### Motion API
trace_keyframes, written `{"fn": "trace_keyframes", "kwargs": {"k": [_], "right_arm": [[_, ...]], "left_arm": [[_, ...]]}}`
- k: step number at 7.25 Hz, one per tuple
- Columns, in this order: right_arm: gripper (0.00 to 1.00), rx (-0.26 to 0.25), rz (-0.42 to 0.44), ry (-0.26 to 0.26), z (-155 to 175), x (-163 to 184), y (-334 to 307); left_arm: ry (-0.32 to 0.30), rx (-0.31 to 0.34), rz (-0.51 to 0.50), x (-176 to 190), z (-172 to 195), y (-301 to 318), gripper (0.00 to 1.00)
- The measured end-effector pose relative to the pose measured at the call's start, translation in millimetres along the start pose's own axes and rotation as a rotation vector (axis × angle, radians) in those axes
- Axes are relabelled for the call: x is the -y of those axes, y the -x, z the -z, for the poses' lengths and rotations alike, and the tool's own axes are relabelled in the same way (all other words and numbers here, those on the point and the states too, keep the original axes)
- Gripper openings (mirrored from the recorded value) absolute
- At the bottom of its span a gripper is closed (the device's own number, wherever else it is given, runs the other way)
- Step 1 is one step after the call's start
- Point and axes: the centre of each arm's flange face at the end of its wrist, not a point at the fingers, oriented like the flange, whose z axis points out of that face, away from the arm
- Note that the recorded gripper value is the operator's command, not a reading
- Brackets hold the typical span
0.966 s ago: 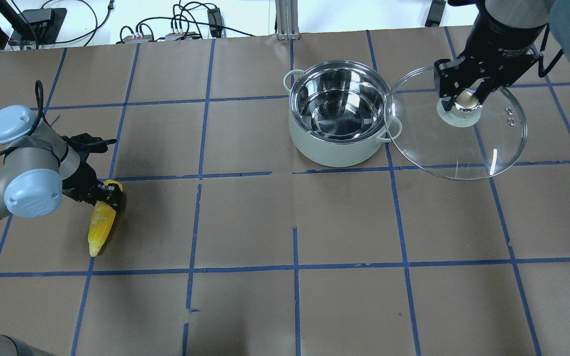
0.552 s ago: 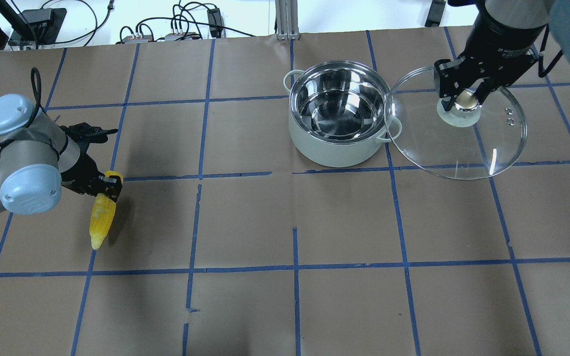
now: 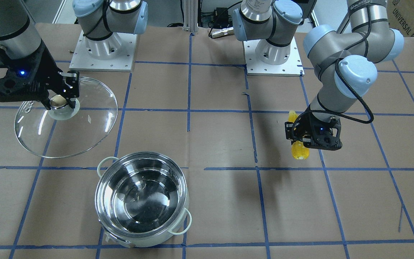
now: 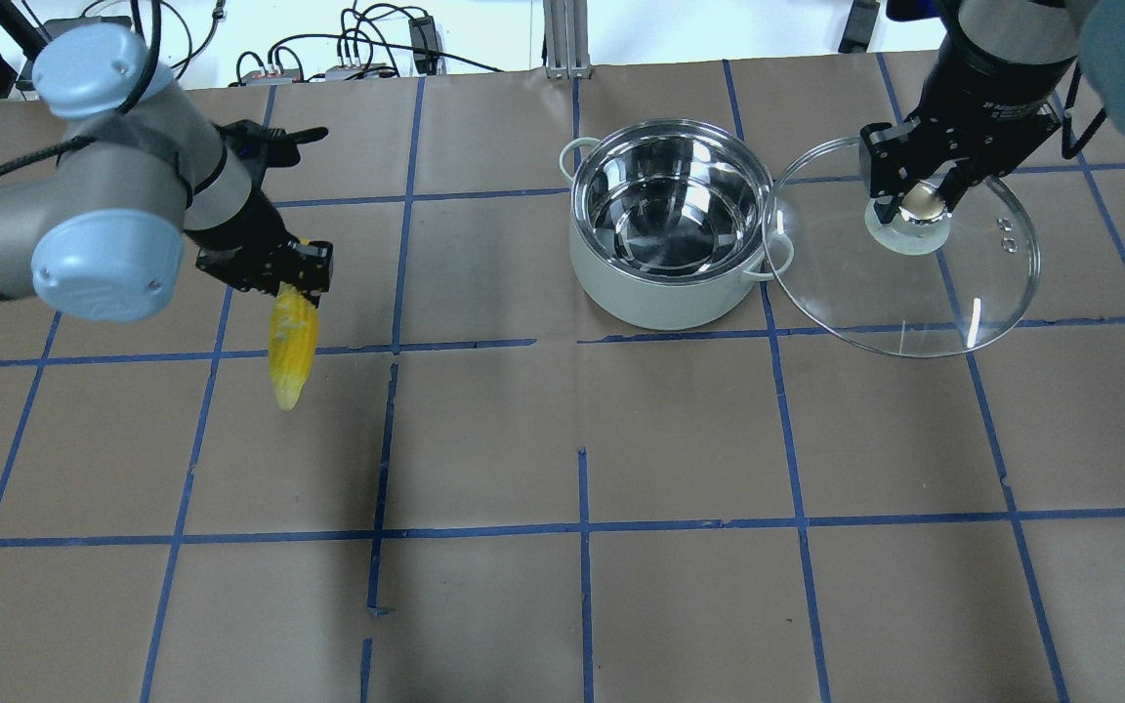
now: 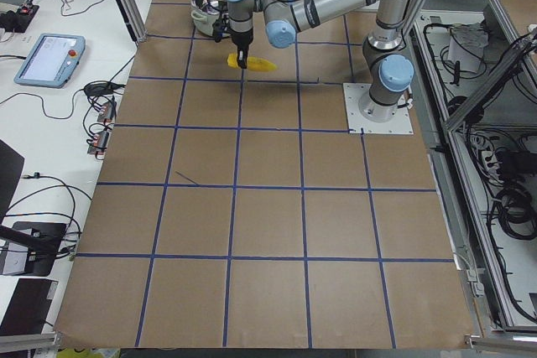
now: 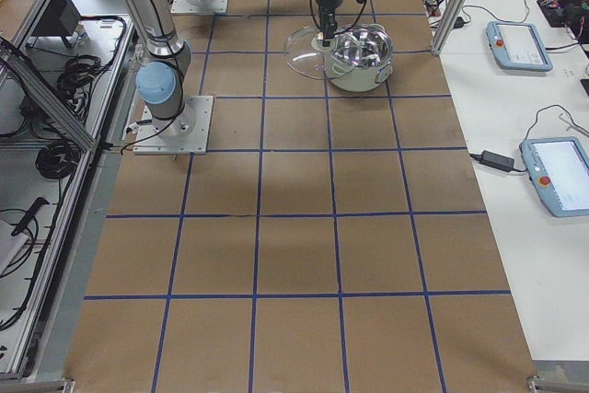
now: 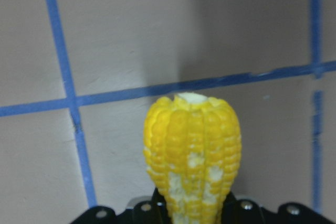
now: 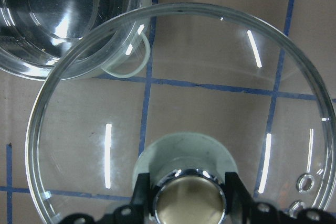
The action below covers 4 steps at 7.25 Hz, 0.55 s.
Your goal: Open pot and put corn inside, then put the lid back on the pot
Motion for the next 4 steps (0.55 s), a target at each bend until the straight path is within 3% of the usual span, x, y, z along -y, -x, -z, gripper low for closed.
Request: {"fn": "trace_keyframes", "kwargs": {"k": [2, 4], "right_arm": [[0.33, 0.003, -0.027, 0.008, -3, 0, -20], [0.32, 0.002, -0.043, 0.012, -4, -1, -44]], "left_arm": [[-0.011, -0.028, 0.029, 39, 28, -84, 0.26], [-0.031, -0.046, 0.052, 75, 30, -168, 0.27]]}}
